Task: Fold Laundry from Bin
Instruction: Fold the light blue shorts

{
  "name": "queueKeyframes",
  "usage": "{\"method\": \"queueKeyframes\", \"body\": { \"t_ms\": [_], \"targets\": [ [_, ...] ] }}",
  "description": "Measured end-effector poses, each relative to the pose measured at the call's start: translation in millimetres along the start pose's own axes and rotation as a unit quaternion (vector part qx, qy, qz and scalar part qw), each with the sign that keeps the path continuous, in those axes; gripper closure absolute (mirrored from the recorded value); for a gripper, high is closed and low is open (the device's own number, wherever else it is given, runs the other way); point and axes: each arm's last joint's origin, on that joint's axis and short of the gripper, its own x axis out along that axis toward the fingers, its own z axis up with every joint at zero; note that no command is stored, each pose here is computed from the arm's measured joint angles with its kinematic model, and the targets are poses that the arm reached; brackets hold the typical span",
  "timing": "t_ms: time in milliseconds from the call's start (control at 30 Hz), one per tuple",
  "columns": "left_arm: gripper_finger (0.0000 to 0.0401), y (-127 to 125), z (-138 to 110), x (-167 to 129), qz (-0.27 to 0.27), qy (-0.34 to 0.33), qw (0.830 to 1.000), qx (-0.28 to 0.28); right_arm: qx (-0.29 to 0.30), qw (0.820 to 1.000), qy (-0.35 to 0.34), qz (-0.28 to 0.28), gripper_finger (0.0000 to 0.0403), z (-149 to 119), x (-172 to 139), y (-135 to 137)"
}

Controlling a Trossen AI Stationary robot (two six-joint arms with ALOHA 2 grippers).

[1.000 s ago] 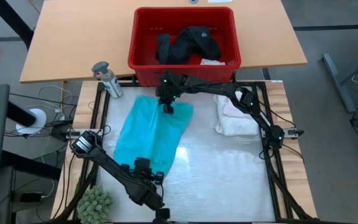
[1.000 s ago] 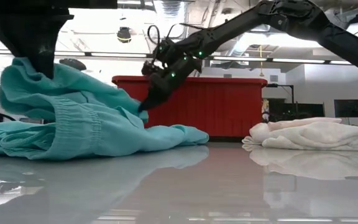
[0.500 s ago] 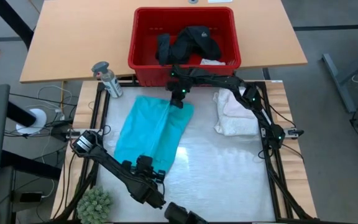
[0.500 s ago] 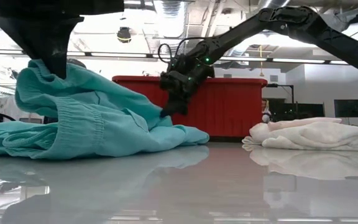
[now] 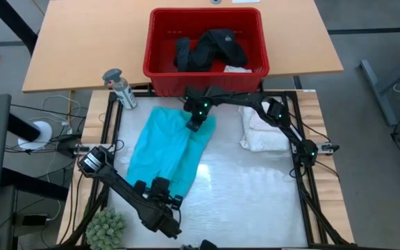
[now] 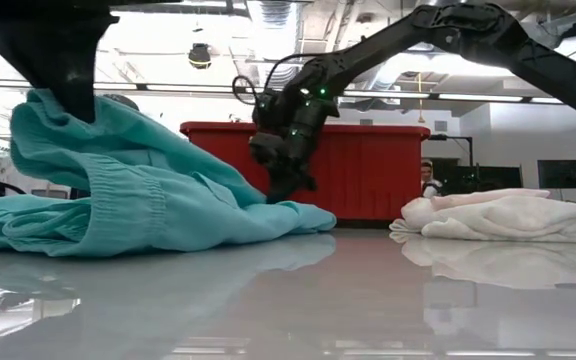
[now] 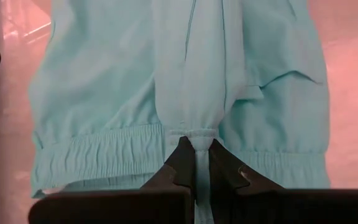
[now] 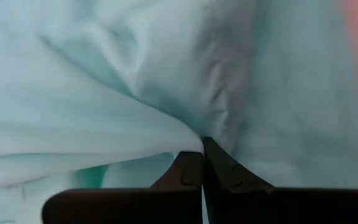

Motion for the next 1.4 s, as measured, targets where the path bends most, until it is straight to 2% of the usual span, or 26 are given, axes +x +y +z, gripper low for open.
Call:
{"method": "queueKeyframes", "body": {
  "t_ms": [67,167,300,533,667,767,967,1067,1167,1267,1400],
  "targets": [
    [0.0399,2.1,-4.9,-2.9,-0.003,0.001,1.0,0.007,0.005,1.0,0.028,-0.003,0.0384,-5.6,9.9,4.6],
    [0.0399,6.2,-14.1,-8.4,-0.011,0.0,1.0,0.019,0.0,0.998,0.05,-0.036,0.0384,-11.6,17.6,15.2],
    [0.0399,12.4,-26.7,-15.7,-0.022,0.0,0.999,0.036,-0.01,0.996,0.062,-0.062,0.0384,-16.8,20.8,32.1],
    [0.0399,22.9,-45.4,-26.7,-0.045,-0.013,0.997,0.057,-0.025,0.986,0.14,-0.092,0.0384,-41.3,28.7,65.6],
    [0.0399,27.9,-53.6,-31.4,-0.054,-0.015,0.996,0.072,-0.018,0.973,0.205,-0.106,0.0384,-68.4,38.4,96.9],
    [0.0399,32.4,-60.2,-34.9,-0.059,-0.014,0.995,0.083,-0.029,0.964,0.247,-0.096,0.0384,-94.1,50.5,130.7],
    [0.0399,41.1,-72.3,-41.7,-0.075,-0.022,0.993,0.092,-0.069,0.957,0.274,-0.059,0.0384,-134.9,63.4,198.3],
    [0.0399,44.2,-76.1,-45.7,-0.097,-0.049,0.989,0.098,-0.087,0.958,0.268,-0.053,0.0384,-140.4,54.9,217.2],
    [0.0399,49.1,-71.5,-53.6,-0.117,-0.055,0.985,0.111,-0.094,0.961,0.255,-0.053,0.0384,-133.3,35.6,222.1],
    [0.0399,53.0,-60.7,-60.8,-0.133,-0.059,0.982,0.117,-0.093,0.971,0.211,-0.06,0.0384,-116.1,-6.5,215.2],
    [0.0399,50.2,-42.9,-61.1,-0.127,-0.047,0.983,0.121,-0.088,0.978,0.171,-0.082,0.0384,-100.2,-49.7,191.8]
  ]
}}
